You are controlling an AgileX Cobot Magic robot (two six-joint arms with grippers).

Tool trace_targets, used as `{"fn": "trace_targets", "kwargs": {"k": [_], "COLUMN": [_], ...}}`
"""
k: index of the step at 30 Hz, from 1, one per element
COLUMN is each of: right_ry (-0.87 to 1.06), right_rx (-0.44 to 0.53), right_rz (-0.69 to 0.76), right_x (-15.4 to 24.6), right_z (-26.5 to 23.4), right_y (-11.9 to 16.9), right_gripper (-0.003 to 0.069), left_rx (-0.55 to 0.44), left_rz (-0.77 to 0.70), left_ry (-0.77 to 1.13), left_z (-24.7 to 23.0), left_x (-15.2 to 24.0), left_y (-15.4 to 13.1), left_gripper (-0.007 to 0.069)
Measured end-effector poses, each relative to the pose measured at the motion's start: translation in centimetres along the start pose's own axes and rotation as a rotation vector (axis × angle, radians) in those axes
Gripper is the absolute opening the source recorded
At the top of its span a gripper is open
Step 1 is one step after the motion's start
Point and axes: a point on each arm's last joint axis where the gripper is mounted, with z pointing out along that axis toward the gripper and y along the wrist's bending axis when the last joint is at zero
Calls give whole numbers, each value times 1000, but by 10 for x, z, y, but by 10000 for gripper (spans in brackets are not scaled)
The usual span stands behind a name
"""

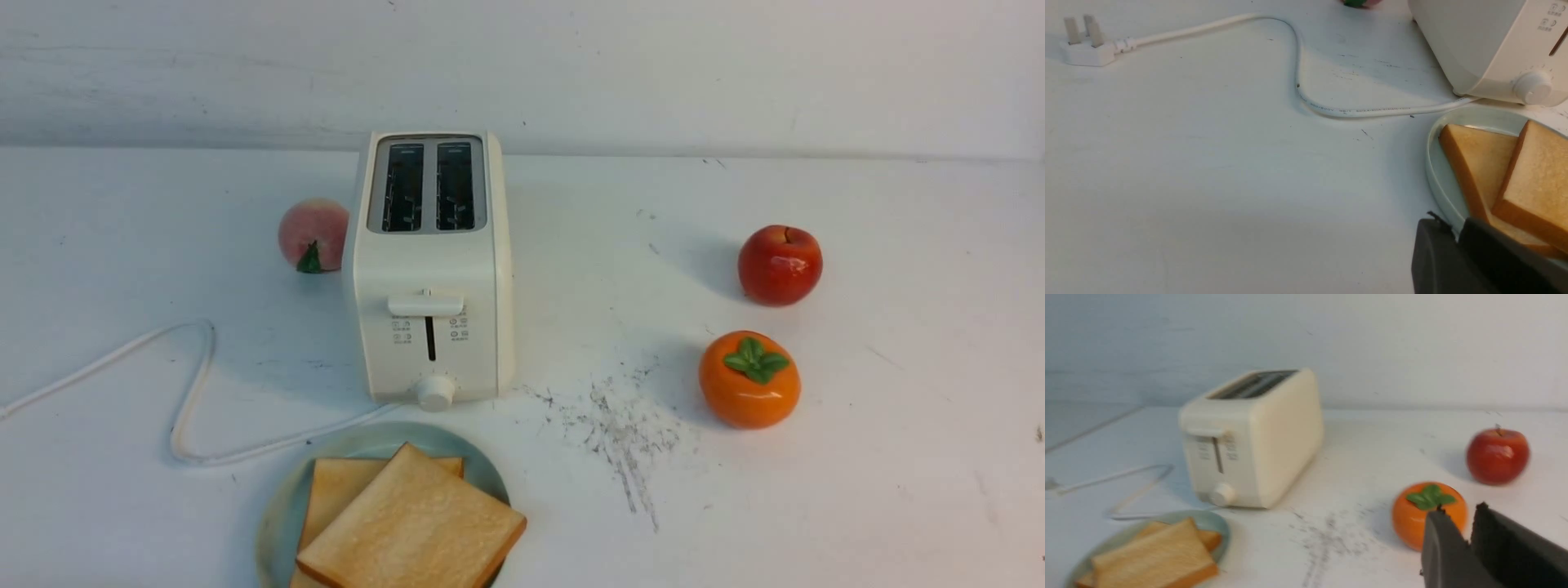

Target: Take toasted bread from bread machine on white table place on plate.

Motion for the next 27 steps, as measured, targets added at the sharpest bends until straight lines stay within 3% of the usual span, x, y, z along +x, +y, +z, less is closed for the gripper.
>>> {"fn": "trace_targets", "kwargs": {"k": [4,9,27], "right_ry": [82,206,265], "right_rx": [154,260,306], "right_rz": [-35,-55,-54], "right_x": [31,53,58], "right_z": [3,-1,-6], "right_y": [-13,-21,-21], "right_gripper": [123,129,148], "left_rx": [-1,-1,-4], "left_rz": [1,1,3], "left_ry": [2,2,4], "left_z": [0,0,0], "left_x": [0,0,0], "left_y": [0,0,0], "left_gripper": [83,83,92]}}
